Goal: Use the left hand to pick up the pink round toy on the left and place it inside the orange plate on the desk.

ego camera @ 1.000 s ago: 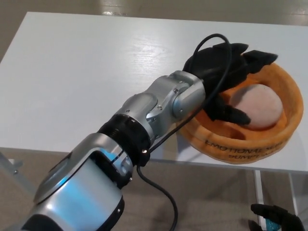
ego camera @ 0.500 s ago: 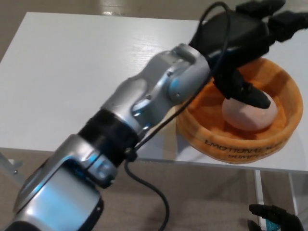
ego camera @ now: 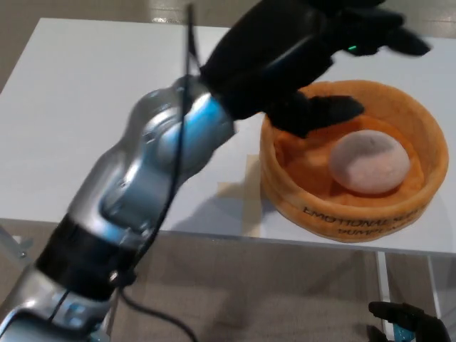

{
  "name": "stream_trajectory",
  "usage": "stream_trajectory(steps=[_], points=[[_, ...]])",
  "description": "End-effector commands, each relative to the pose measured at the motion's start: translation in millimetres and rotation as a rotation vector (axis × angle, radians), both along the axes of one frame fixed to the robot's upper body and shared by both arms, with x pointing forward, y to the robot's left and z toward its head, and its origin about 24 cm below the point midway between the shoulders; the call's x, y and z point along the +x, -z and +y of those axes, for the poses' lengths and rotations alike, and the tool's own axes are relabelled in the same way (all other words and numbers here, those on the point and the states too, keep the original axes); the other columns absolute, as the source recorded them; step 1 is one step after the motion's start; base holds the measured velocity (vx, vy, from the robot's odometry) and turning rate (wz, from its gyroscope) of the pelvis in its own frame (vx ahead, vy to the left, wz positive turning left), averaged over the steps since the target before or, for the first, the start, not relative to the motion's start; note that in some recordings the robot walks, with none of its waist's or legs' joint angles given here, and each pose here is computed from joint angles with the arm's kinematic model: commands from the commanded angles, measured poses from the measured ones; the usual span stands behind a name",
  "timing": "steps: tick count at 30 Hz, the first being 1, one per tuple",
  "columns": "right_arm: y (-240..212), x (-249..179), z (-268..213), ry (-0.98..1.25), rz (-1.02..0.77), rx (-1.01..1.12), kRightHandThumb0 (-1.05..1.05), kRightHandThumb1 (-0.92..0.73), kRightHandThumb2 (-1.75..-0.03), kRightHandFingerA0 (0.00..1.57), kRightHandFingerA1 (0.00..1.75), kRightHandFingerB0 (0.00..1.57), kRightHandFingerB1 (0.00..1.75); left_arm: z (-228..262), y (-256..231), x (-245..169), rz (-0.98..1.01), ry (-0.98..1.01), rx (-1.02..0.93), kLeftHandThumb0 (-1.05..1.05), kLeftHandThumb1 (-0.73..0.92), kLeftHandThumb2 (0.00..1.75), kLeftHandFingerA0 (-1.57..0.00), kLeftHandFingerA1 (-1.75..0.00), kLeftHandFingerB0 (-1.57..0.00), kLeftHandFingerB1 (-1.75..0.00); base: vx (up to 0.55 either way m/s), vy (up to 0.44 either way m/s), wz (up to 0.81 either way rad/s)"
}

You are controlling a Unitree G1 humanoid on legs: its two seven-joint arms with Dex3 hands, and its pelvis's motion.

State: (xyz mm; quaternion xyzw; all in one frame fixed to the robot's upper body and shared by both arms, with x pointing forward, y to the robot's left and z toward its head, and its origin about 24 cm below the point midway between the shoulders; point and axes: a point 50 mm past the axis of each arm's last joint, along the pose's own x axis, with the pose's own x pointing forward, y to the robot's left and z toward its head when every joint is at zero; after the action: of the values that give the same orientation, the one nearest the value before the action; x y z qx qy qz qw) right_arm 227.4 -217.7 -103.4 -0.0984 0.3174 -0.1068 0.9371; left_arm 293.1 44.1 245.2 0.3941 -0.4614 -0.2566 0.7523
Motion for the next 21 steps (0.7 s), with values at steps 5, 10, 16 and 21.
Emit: stream_trajectory(steps=[5,10,16,21], points=[[3,-5,-3,-0.019,0.037,-0.015,-0.31,-0.58,-0.56,0.77,0.67,0.69,0.55,78,32,-92,0.542,0.531,-0.148,-0.08,0.68,0.59,-0.38,-0.41,-0.74,-0.49,0.0,0.0,0.0],[3,-4,-3,-0.027,0.031,-0.021,-0.31,-0.58,-0.56,0.79,0.68,0.71,0.56,96,67,-101,0.82,0.6,-0.156,-0.2,0.7,0.6,-0.38,-0.4,-0.72,-0.48,0.0,0.0,0.0],[3,-4,-5,-0.023,0.036,-0.017,-0.32,-0.6,-0.57,0.78,0.63,0.7,0.54,110,103,-103,0.92,0.54,-0.149,-0.11,0.71,0.6,-0.42,-0.44,-0.72,-0.48,0.0,0.0,0.0],[4,-8,-7,-0.03,0.047,-0.024,-0.3,-0.59,-0.56,0.78,0.63,0.69,0.54,130,189,-104,1.142,0.11,-0.084,0.15,0.72,0.8,-0.48,-0.4,-0.72,-0.48,0.0,0.0,0.0]])
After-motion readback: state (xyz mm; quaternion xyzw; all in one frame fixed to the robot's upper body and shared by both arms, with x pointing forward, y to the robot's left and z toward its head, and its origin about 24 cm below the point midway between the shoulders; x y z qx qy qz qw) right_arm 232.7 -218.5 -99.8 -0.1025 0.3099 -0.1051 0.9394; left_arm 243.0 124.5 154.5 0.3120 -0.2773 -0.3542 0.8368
